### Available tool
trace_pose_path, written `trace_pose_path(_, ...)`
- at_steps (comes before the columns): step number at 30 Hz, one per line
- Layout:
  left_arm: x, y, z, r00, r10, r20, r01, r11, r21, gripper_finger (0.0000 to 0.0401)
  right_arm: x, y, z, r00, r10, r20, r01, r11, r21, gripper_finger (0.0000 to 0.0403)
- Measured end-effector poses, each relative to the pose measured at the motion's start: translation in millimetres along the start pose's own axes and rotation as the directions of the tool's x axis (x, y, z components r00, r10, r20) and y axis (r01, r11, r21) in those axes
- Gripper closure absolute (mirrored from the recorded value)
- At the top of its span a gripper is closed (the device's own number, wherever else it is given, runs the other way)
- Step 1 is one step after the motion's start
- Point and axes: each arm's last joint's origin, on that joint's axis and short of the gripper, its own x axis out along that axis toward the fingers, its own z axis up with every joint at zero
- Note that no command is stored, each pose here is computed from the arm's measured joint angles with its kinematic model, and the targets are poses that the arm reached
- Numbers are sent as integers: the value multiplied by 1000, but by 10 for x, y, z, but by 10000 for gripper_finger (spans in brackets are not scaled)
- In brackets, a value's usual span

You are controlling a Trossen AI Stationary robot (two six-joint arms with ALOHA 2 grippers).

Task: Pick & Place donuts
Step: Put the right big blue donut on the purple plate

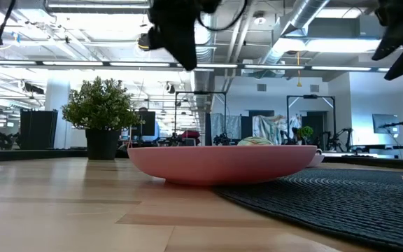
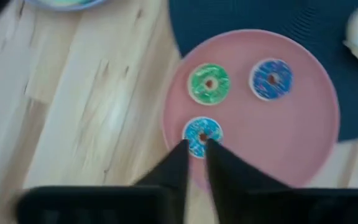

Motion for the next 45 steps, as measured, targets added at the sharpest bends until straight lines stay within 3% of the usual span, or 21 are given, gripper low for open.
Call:
trace_pose_path(4, -170, -109, -88, 1000, 11, 27, -14, 996, 94, 389, 34, 124, 64, 996, 84, 26, -87, 991, 102, 148)
trace_pose_path(10, -349, -234, -359, 998, 64, 19, -67, 981, 184, 399, 125, 518, 162, 949, 272, 158, -282, 958, 48, 148)
trace_pose_path(15, -375, -176, -761, 998, -24, 64, 16, 991, 130, 401, 265, 896, 246, 877, 396, 271, -401, 915, -39, 148)
trace_pose_path(18, -411, -103, -1064, 981, -123, 148, 113, 991, 77, 401, 340, 1073, 317, 868, 407, 283, -408, 911, -61, 148)
trace_pose_path(24, -487, 141, -1607, 894, -294, 339, 303, 953, 27, 401, 455, 1331, 482, 955, 281, 97, -275, 959, -68, 148)
trace_pose_path(26, -517, 235, -1738, 856, -337, 392, 357, 934, 21, 401, 490, 1329, 498, 988, 151, -21, -152, 987, -55, 148)
trace_pose_path(28, -539, 334, -1838, 832, -356, 426, 392, 920, 5, 401, 513, 1313, 492, 990, 15, -138, -21, 999, -39, 148)
trace_pose_path(30, -555, 417, -1918, 821, -361, 442, 409, 913, -13, 401, 531, 1248, 428, 963, -117, -243, 103, 992, -71, 148)
trace_pose_path(34, -622, 522, -2003, 796, -377, 474, 435, 900, -16, 401, 537, 1170, 234, 886, -235, -401, 208, 972, -112, 148)
trace_pose_path(39, -707, 563, -2006, 764, -390, 513, 462, 887, -14, 401, 516, 1041, -19, 841, -282, -463, 266, 959, -101, 148)
trace_pose_path(45, -711, 577, -2004, 767, -358, 533, 438, 898, -28, 401, 499, 725, -278, 768, -329, -550, 355, 933, -62, 148)
